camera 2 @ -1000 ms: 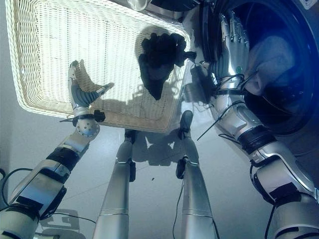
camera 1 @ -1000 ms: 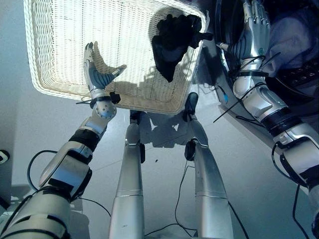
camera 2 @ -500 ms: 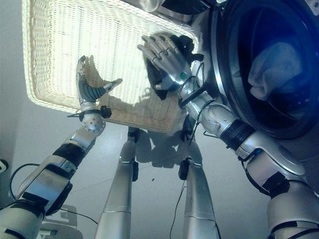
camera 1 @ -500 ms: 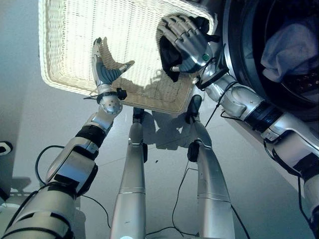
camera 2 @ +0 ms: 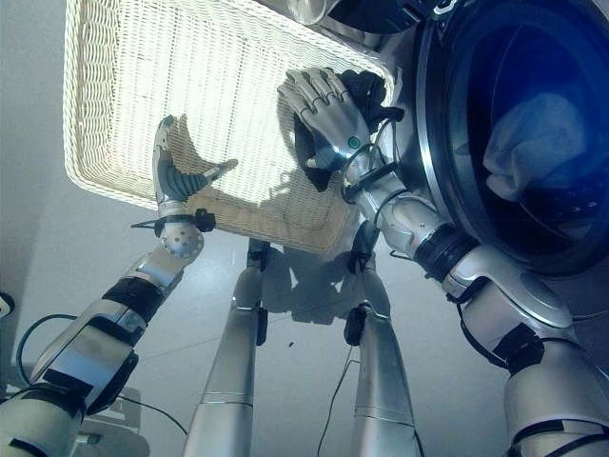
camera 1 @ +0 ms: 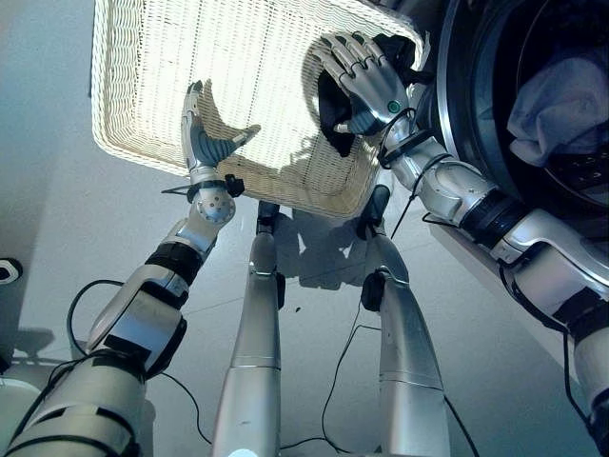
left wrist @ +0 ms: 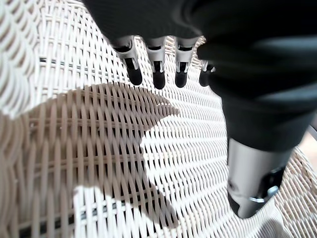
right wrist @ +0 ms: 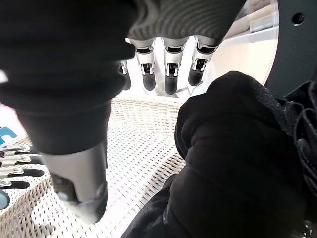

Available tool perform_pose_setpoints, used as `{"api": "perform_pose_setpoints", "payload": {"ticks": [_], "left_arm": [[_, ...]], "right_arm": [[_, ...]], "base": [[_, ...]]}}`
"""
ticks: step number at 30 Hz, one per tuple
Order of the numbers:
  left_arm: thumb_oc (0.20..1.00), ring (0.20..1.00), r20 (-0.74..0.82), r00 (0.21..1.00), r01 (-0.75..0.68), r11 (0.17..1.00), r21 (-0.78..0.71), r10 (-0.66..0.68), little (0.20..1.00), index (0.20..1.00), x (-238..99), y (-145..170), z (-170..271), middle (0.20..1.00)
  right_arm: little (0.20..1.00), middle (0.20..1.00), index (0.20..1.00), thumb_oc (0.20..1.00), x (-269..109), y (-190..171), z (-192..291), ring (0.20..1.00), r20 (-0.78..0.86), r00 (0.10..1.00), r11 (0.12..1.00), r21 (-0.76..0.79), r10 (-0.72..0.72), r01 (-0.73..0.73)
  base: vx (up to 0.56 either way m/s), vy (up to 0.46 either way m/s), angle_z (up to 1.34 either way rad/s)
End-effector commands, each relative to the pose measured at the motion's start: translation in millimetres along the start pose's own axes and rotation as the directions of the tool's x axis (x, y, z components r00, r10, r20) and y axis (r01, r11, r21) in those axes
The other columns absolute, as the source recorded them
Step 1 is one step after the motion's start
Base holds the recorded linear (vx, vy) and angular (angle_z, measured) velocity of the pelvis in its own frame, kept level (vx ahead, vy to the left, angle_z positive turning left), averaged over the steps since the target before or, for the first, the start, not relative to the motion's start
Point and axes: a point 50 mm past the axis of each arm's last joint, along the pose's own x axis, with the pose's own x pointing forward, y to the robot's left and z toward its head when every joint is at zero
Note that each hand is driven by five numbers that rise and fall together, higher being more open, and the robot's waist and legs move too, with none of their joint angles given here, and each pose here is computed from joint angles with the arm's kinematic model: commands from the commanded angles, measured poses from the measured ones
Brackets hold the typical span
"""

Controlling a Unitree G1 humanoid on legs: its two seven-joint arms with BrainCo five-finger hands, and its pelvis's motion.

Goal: Put the clothes into the washing machine.

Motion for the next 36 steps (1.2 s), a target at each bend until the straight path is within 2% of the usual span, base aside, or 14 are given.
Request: {"api": "perform_pose_setpoints", "payload": {"ticks": [1, 5, 6, 12, 20, 29, 30, 31, 32, 36], "left_arm": [[1.0, 1.0, 0.031, 0.999, -0.027, 0.998, -0.049, 0.028, 1.0, 1.0, 2, -7, 13, 1.0], [1.0, 1.0, 0.028, 0.999, -0.022, 0.998, -0.052, 0.023, 1.0, 1.0, 0, -9, 13, 1.0], [1.0, 1.0, 0.034, 0.999, -0.02, 0.998, -0.055, 0.022, 1.0, 1.0, 4, -9, 16, 1.0], [1.0, 1.0, 0.035, 0.999, -0.011, 0.998, -0.064, 0.013, 1.0, 1.0, 5, -12, 19, 1.0], [1.0, 1.0, 0.035, 0.999, 0.0, 0.998, -0.067, 0.002, 1.0, 1.0, 6, -16, 22, 1.0], [1.0, 1.0, 0.039, 0.999, 0.01, 0.997, -0.081, -0.006, 1.0, 1.0, 6, -19, 24, 1.0], [1.0, 1.0, 0.04, 0.999, 0.009, 0.996, -0.084, -0.006, 1.0, 1.0, 6, -20, 24, 1.0], [1.0, 1.0, 0.047, 0.999, 0.008, 0.996, -0.088, -0.004, 1.0, 1.0, 7, -20, 27, 1.0], [1.0, 1.0, 0.048, 0.999, 0.01, 0.996, -0.09, -0.005, 1.0, 1.0, 7, -21, 28, 1.0], [1.0, 1.0, 0.051, 0.999, 0.011, 0.995, -0.096, -0.006, 1.0, 1.0, 4, -24, 29, 1.0]], "right_arm": [[1.0, 1.0, 1.0, 1.0, 13, -12, 1, 1.0, -0.014, 0.998, 0.998, -0.017, -0.061, 0.061], [1.0, 1.0, 1.0, 1.0, 11, -8, -3, 1.0, -0.045, 0.998, 0.999, -0.041, -0.037, 0.036], [1.0, 1.0, 1.0, 1.0, 12, -5, -14, 1.0, -0.11, 0.994, 0.996, -0.084, 0.011, -0.02], [1.0, 1.0, 1.0, 1.0, 9, 8, -32, 1.0, -0.23, 0.961, 0.976, -0.123, 0.15, -0.182], [1.0, 1.0, 1.0, 1.0, 1, 24, -45, 1.0, -0.326, 0.895, 0.923, -0.129, 0.305, -0.361], [1.0, 1.0, 1.0, 1.0, 1, 27, -48, 1.0, -0.352, 0.879, 0.912, -0.133, 0.322, -0.387], [0.912, 0.912, 0.912, 0.912, 1, 27, -48, 0.912, -0.349, 0.882, 0.913, -0.139, 0.317, -0.383], [0.482, 0.482, 0.482, 0.482, 4, 25, -47, 0.482, -0.345, 0.887, 0.917, -0.142, 0.308, -0.373], [0.2, 0.2, 0.2, 0.2, 4, 25, -47, 0.2, -0.341, 0.889, 0.916, -0.146, 0.307, -0.373], [0.2, 0.2, 0.2, 0.2, 4, 27, -45, 0.2, -0.336, 0.893, 0.916, -0.161, 0.298, -0.367]], "base": [[0.0, 0.0, 0.0], [0.0, 0.0, 0.0], [0.0, 0.0, 0.0], [0.0, 0.0, 0.0], [0.0, 0.0, 0.0], [0.01, 0.004, 0.02], [0.0, 0.012, 0.04], [0.0, 0.0, 0.0], [0.0, 0.0, 0.0], [0.0, 0.0, 0.0]]}}
